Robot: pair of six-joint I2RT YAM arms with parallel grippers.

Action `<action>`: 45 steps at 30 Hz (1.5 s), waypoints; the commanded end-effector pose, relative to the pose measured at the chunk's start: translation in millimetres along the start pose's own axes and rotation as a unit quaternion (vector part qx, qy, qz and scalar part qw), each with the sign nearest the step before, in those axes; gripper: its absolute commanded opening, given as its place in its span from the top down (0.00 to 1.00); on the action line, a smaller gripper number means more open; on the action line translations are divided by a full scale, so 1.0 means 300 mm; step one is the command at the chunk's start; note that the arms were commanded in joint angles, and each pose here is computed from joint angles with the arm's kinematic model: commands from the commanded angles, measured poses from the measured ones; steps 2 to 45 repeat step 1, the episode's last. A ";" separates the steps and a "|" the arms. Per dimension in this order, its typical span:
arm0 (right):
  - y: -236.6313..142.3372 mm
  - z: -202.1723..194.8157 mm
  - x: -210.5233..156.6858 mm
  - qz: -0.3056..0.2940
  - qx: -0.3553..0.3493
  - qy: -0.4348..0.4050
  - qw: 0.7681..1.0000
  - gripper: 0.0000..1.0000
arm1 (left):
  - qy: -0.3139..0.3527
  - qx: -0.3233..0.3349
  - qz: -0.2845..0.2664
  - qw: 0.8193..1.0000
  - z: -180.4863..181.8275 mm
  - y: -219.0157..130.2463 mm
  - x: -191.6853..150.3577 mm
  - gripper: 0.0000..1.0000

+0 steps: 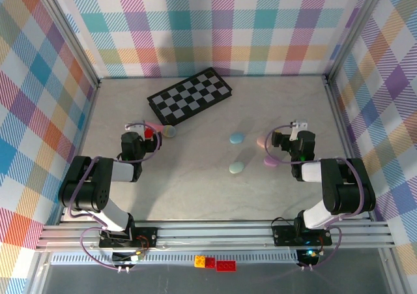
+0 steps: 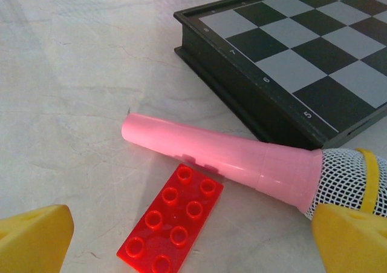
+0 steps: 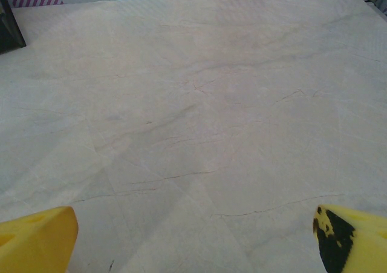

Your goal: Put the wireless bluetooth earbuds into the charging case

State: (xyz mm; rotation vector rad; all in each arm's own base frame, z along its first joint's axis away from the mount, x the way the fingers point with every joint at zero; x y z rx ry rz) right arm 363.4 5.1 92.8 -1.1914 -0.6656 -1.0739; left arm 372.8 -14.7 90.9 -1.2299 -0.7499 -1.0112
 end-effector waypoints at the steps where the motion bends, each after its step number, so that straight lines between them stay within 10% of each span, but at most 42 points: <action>1: 0.005 0.025 0.033 -0.017 0.017 0.003 1.000 0.01 | -0.008 0.002 -0.003 1.000 0.010 0.000 0.005 0.00; 45: 0.005 0.025 0.033 -0.017 0.017 0.003 1.000 0.01 | -0.008 0.002 -0.003 1.000 0.010 0.000 0.005 0.00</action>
Point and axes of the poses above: each hand's point on the last joint's axis, 136 mm out from that joint toward the fingers, its own y axis out along the fingers, its own z axis along the line the jaws close on, x = y × z, the point moved 3 cm from there along -y, back along the fingers, and after that the axes turned 15 degrees about y, right-handed, at the moved point
